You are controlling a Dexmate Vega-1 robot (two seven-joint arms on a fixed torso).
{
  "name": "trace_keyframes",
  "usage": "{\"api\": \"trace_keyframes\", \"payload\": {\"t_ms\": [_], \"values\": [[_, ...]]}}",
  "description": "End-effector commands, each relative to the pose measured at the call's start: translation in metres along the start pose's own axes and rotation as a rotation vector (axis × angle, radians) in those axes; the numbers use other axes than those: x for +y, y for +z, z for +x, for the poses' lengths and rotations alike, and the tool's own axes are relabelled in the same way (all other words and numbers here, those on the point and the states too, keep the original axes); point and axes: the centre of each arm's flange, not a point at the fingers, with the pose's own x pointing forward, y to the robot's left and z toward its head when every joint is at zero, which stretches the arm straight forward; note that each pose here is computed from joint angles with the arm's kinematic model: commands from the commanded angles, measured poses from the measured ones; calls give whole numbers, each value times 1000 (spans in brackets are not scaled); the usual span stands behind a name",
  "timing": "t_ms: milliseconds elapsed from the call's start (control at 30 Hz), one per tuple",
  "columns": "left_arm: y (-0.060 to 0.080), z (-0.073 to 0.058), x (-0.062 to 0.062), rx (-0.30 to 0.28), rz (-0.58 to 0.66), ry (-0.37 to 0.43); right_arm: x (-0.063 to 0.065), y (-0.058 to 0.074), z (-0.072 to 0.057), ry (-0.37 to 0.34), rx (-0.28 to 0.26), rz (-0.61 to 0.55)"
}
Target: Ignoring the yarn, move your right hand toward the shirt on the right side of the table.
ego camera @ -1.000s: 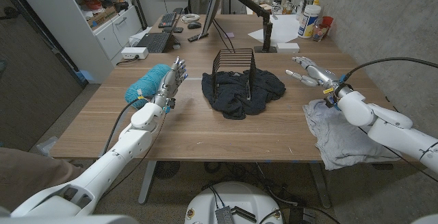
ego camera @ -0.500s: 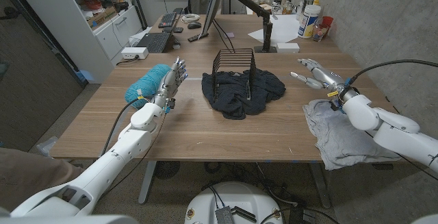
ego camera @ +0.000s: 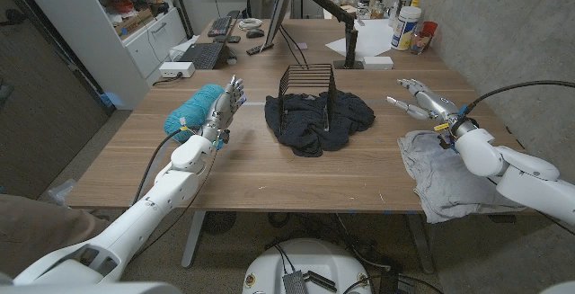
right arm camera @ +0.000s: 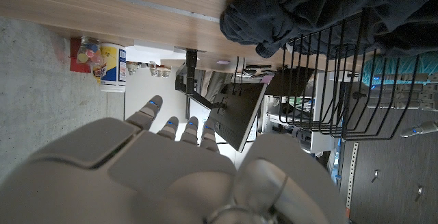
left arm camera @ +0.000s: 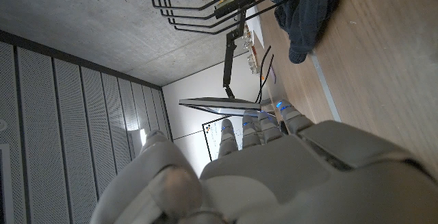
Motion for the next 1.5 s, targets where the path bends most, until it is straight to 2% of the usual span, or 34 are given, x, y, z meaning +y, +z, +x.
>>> {"api": "trace_keyframes", "payload": {"t_ms": [33,800,900,1500], "values": [[-1,2,-1,0,-5,-7,-4,-4,-11,-1,32,-32],[-3,6,-1,-4,-10,-16,-5,-11,-33,-16,95,-39],[-2,9,0,-6,-9,-20,-4,-12,-40,-19,115,-37],[-1,14,2,-10,-10,-25,-6,-15,-54,-12,158,-50]]}}
